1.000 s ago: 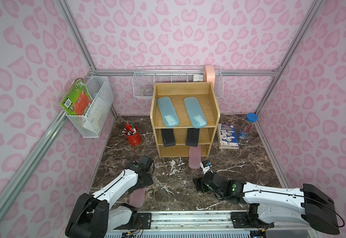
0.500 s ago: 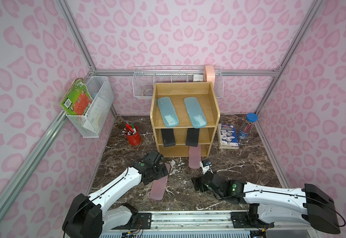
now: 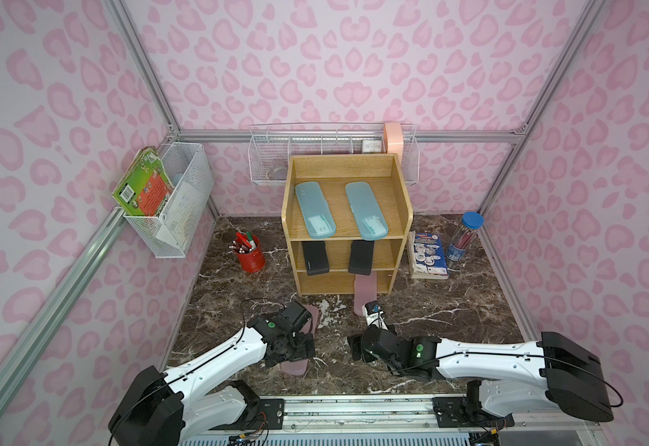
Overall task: Place the pencil cases on the shelf according to color
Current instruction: Move the pencil case to the center of the board.
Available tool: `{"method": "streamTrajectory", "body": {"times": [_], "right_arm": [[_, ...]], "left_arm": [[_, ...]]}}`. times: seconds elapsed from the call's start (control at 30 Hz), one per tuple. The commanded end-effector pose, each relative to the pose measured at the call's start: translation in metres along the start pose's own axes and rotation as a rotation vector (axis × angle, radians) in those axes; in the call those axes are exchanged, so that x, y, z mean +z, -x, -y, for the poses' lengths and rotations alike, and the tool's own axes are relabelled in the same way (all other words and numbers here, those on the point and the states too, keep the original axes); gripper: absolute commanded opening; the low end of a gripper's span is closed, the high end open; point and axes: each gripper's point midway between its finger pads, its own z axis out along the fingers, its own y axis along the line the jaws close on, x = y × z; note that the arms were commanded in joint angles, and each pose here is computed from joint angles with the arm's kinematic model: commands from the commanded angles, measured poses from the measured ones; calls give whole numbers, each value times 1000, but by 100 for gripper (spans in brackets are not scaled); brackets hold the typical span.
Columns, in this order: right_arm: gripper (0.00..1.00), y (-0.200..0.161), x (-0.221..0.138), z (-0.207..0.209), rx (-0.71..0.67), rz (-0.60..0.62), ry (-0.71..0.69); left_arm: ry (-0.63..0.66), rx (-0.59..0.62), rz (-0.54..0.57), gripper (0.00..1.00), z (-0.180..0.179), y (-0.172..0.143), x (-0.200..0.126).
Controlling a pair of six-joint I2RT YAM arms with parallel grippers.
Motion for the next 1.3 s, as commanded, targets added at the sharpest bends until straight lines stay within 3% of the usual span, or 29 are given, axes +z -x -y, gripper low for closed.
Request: {"method": "streamTrajectory", "body": {"times": [0.0, 0.23, 0.37, 0.47, 0.67, 0.93, 1.07, 1.27], "right_arm": [[96, 1, -4, 9, 16, 6, -46], [97, 8, -16, 17, 33, 32, -66], [98, 6, -19, 11, 25, 23, -63], [99, 1, -18, 4, 26, 15, -77], [99, -17, 3, -44, -8, -54, 62], [99, -41, 35, -103, -119, -187, 123], [99, -54, 44, -110, -160, -244, 132], [99, -64, 53, -95, -200, -290, 36]], "left_arm": [[-101, -37, -14, 98, 27, -3, 6], [-142, 52, -18, 98, 82, 4, 9], [-102, 66, 64, 98, 87, 14, -8], [-46, 57, 143, 98, 65, 21, -24], [143, 36, 267, 98, -8, 27, -53], [201, -87, 411, 99, -78, 35, -69], [167, -139, 457, 99, -85, 38, -74], [176, -158, 454, 99, -88, 42, -70]]}}
